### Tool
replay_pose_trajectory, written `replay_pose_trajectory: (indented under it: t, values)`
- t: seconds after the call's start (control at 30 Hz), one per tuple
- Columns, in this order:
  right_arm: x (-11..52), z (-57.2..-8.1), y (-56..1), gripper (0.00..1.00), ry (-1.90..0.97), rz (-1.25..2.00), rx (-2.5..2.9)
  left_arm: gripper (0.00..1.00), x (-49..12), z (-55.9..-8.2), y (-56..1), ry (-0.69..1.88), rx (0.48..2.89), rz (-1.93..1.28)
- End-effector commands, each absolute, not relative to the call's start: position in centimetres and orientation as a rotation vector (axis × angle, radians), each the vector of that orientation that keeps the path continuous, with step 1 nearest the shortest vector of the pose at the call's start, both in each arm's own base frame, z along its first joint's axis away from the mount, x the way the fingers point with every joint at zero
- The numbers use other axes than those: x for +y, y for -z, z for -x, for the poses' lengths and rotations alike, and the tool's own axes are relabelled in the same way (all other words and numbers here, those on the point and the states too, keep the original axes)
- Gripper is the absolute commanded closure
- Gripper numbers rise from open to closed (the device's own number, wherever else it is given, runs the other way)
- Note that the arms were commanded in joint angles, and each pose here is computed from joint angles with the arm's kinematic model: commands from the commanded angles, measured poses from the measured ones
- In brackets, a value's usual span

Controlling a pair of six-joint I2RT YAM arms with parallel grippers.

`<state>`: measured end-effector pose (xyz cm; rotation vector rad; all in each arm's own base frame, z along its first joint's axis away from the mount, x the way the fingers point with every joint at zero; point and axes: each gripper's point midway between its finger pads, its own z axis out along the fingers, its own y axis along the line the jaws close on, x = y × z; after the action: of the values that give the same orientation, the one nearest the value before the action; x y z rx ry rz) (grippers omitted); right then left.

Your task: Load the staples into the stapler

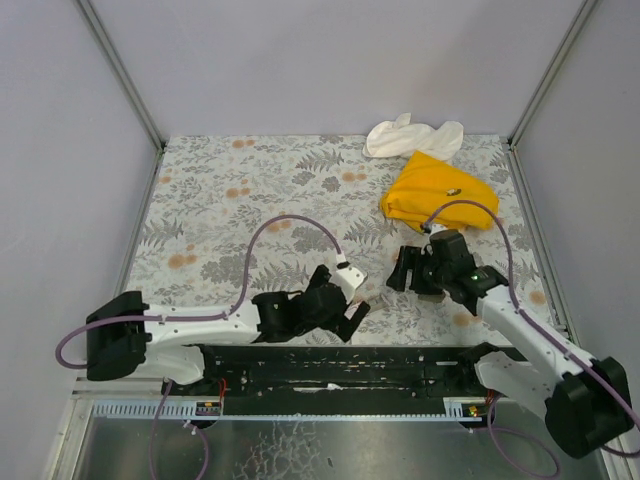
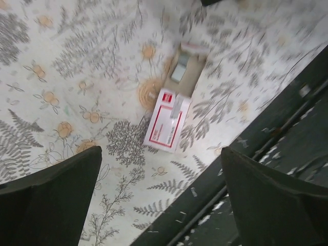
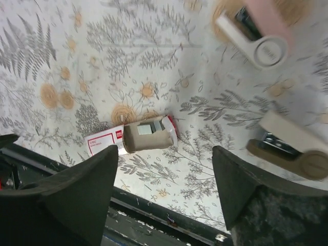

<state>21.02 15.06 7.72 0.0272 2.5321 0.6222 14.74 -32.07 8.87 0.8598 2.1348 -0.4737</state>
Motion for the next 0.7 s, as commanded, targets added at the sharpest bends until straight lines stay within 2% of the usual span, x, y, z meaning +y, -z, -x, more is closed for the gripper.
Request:
replay_pose_trajectory:
  t: [0.0, 0.07, 0.13, 0.23, 0.4, 0.53, 0.67]
  values:
    - [11.9, -21.8, -12.1, 0.15, -0.418, -0.049, 2.445, 0.00, -32.3, -16.3, -15.3, 0.475, 2.156, -0.649]
    - [10.7, -22.0, -13.3, 0.05, -0.353, -0.080, 2.411, 0.00, -32.0, -16.9, -17.1, 0.481, 2.168, -0.591]
    - [9.8, -22.3, -14.3, 0.00, -0.297, -0.105, 2.382, 0.00, -31.9, -17.5, -18.6, 0.561, 2.194, -0.550]
    - [9.2, -23.0, -15.0, 0.01, -0.242, -0.111, 2.369, 0.00, -30.8, -19.6, -20.7, 0.671, 2.226, -0.483]
    - [9.3, -24.5, -13.0, 0.00, -0.159, -0.082, 2.442, 0.00, -26.2, -24.7, -24.2, 0.712, 2.179, -0.375]
    - [10.5, -26.1, -10.3, 0.01, -0.166, -0.051, 2.504, 0.00, -20.8, -29.0, -25.3, 0.615, 2.154, -0.239]
    - [12.0, -28.0, -8.2, 0.03, -0.188, -0.023, 2.536, 0.00, -17.0, -31.2, -24.5, 0.485, 2.150, -0.157]
